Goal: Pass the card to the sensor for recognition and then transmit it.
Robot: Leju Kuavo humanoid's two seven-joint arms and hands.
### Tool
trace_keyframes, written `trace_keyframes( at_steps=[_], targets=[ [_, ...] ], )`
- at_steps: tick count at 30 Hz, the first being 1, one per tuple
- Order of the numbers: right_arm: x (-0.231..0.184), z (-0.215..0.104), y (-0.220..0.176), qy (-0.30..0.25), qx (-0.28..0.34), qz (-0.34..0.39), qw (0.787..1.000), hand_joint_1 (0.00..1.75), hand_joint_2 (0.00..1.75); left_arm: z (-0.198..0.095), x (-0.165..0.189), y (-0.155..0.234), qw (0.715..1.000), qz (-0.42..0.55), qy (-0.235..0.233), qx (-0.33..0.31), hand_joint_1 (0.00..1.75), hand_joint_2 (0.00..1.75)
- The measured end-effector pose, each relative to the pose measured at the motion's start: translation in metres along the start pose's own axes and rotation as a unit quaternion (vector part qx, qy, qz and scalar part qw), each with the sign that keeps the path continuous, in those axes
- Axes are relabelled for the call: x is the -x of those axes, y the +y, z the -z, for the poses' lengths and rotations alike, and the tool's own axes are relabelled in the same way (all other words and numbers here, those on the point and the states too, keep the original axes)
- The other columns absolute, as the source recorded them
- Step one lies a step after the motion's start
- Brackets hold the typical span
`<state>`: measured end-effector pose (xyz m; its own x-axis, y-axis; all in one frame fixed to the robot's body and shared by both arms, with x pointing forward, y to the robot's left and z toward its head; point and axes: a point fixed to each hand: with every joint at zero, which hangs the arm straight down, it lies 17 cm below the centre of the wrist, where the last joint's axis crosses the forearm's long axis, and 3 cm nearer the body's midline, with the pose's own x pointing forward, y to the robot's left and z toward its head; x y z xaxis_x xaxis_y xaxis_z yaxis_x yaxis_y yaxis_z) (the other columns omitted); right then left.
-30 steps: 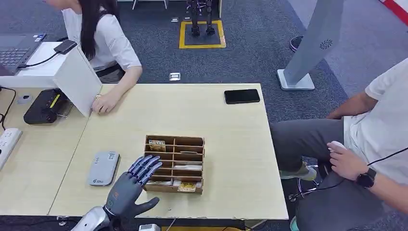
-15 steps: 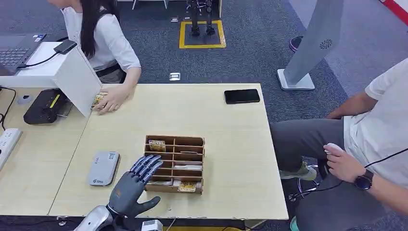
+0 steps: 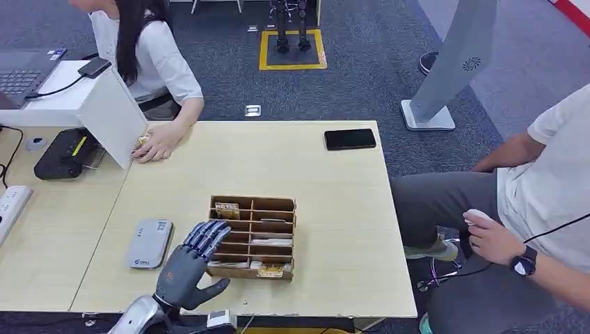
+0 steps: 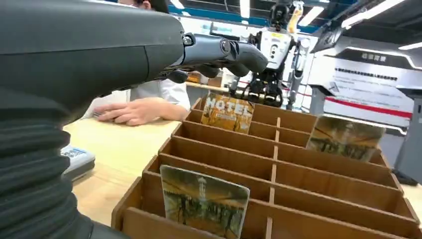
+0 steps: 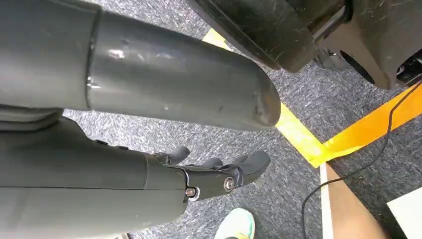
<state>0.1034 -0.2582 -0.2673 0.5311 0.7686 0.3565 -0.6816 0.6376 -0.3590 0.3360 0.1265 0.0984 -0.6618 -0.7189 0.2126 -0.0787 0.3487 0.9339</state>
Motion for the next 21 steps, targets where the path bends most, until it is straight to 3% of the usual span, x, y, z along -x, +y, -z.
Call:
trace_keyframes(
  at_steps=[5,6,7,21],
  targets=[
    [0.000,0.000,0.000,0.000,0.000,0.000,1.000,0.00,0.00,0.001,0.004,0.000,1.000,0.003,0.009,-0.001,0.00,1.75],
    [0.000,0.000,0.000,0.000,0.000,0.000,1.000,0.00,0.00,0.001,0.004,-0.001,1.000,0.004,0.009,-0.001,1.62,1.75],
    [0.000,0.000,0.000,0.000,0.000,0.000,1.000,0.00,0.00,0.001,0.004,-0.001,1.000,0.004,0.010,0.000,1.75,1.75],
    [0.000,0.000,0.000,0.000,0.000,0.000,1.000,0.00,0.00,-0.001,0.011,-0.010,1.000,-0.004,0.020,0.021,1.71,1.75]
  ],
)
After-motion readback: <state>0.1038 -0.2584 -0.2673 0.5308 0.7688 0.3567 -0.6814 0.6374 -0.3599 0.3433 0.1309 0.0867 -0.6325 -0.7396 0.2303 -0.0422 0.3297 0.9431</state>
